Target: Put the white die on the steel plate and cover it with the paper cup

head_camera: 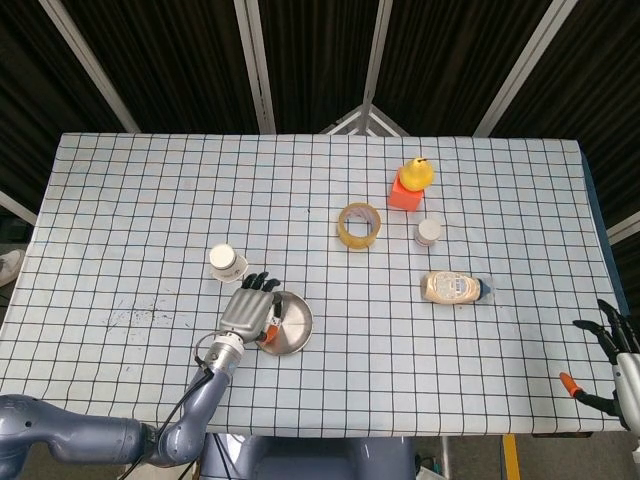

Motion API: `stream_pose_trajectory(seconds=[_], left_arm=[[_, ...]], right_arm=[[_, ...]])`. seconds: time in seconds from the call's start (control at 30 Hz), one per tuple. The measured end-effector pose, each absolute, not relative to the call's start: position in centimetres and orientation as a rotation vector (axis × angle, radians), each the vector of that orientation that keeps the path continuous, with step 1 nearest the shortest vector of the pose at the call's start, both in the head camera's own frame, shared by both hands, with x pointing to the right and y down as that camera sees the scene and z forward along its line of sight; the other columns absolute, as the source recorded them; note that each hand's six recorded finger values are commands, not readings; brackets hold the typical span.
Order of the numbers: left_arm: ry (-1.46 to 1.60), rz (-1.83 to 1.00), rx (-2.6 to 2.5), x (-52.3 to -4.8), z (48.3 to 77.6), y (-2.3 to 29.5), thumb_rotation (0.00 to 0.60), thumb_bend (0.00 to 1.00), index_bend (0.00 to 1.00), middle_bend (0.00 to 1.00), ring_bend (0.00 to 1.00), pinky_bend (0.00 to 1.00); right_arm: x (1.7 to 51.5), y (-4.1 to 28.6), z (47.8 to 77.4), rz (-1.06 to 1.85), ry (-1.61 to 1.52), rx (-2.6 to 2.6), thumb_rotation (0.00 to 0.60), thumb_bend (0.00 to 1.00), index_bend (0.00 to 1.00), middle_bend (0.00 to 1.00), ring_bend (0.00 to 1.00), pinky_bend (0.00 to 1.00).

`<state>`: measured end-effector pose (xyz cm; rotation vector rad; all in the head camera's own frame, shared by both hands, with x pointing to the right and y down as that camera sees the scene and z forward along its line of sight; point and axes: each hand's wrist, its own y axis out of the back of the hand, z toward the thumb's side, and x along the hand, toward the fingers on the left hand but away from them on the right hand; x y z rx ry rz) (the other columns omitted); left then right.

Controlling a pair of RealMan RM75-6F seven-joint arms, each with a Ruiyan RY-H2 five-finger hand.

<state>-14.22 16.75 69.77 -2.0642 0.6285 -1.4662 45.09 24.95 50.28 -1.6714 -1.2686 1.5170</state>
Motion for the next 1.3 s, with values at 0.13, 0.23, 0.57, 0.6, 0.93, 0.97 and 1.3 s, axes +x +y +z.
stream_pose_trajectory(seconds=[0.13,0.23,0.57,0.6,0.93,0.97,1.3], left_arm=[[0.622,-1.469,-2.059,-13.9,70.3,16.8,0.6,0.49,0.48,0.13,0.0,0.0],[0.617,-1.474,-2.051,-13.8,70.4,16.8,0.6,0.47,0.38,0.11,0.0,0.0],[0.62,-1.471,-2.026,-14.2,69.7,16.4,0.6,0.42,0.28,0.07,0.0,0.0],[0.619,-1.469,-2.024,-14.2,69.6,16.3,0.6,0.41,0.28,0.07,0.0,0.0],[0.639,-1.427,-2.052,-14.2,67.7,15.9,0.6,0.35,0.23,0.04,0.0,0.0],[0.651,-1.414,-2.063,-14.1,67.2,15.8,0.6,0.35,0.23,0.05,0.0,0.0],[0.837,-1.308,-1.918,-17.9,58.9,10.7,0.6,0.34,0.24,0.0,0.0,0.0]], right_arm=[[45.1,24.9,50.4,1.519,-1.268,-1.672,0.6,0.23,0.26,0.05,0.09,0.0],[45.1,24.9,50.4,1.519,-1.269,-1.672,0.6,0.23,0.26,0.05,0.09,0.0],[45.0,25.0,50.6,1.524,-1.261,-1.681,0.6,0.23,0.26,0.05,0.09,0.0],[45.0,25.0,50.6,1.526,-1.26,-1.681,0.6,0.23,0.26,0.05,0.09,0.0],[45.1,24.9,50.4,1.525,-1.267,-1.673,0.6,0.23,0.26,0.05,0.09,0.0],[45.1,24.9,50.4,1.525,-1.268,-1.673,0.6,0.23,0.26,0.05,0.09,0.0],[44.4,25.0,50.0,1.502,-1.264,-1.683,0.6,0.23,0.26,0.05,0.09,0.0]])
